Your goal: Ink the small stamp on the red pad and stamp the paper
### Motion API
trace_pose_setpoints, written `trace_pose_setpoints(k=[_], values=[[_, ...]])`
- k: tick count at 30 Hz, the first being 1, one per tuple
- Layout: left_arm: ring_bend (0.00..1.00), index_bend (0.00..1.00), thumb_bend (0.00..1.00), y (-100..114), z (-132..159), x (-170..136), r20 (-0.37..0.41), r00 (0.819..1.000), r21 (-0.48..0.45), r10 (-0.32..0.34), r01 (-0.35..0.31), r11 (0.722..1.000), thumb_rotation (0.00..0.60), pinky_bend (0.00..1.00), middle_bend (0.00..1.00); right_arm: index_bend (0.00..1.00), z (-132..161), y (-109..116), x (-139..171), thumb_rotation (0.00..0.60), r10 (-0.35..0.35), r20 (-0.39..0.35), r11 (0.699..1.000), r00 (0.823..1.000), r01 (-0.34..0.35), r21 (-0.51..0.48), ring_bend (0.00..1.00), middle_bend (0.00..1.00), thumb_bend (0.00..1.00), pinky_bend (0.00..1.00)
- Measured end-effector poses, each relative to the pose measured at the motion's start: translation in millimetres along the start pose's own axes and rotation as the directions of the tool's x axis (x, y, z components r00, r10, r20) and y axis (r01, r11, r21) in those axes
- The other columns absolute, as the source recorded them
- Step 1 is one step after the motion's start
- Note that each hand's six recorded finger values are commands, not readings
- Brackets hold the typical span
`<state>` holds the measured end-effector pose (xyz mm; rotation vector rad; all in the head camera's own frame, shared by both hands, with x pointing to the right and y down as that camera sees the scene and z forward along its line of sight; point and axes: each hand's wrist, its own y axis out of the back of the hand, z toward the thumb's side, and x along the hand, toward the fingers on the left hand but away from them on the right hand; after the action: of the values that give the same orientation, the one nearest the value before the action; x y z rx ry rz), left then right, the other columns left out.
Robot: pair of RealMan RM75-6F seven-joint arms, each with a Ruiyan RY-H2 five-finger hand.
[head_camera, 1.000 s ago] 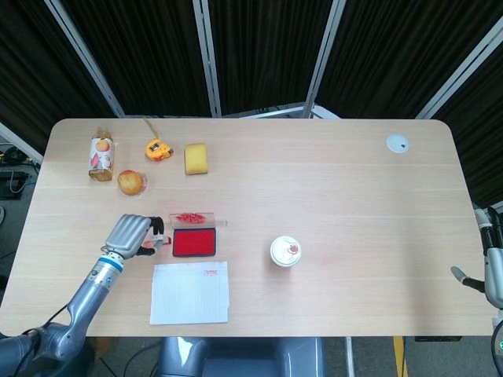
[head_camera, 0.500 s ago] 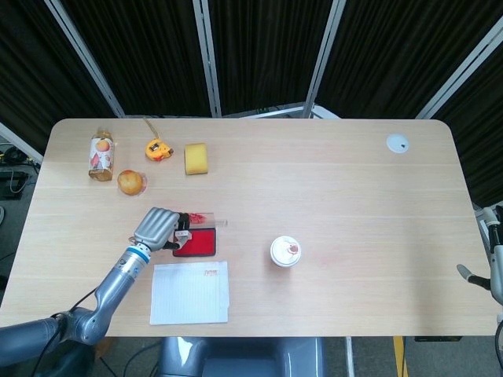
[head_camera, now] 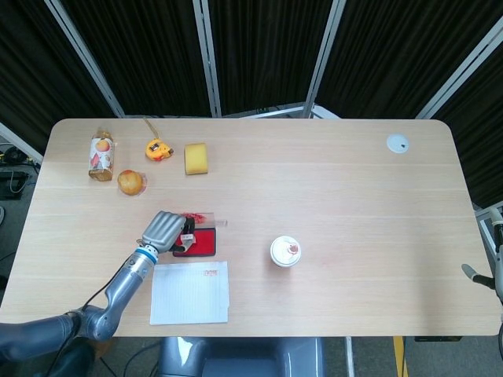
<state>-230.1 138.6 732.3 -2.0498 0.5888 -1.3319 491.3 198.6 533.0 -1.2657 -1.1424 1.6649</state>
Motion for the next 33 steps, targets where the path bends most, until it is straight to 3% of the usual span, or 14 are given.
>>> trace_pose_setpoints(k=[33], values=[[0.79, 0.57, 0.37, -24, -8, 4, 0.004, 0.999, 0.016, -0.032, 0.032, 0.999, 0.6, 0.74, 0.56, 0.0, -3, -4, -3, 0.6, 0.011, 0.013, 1.0, 1.0, -0.011, 0.006, 0.0, 0.0, 0.0, 0.0]])
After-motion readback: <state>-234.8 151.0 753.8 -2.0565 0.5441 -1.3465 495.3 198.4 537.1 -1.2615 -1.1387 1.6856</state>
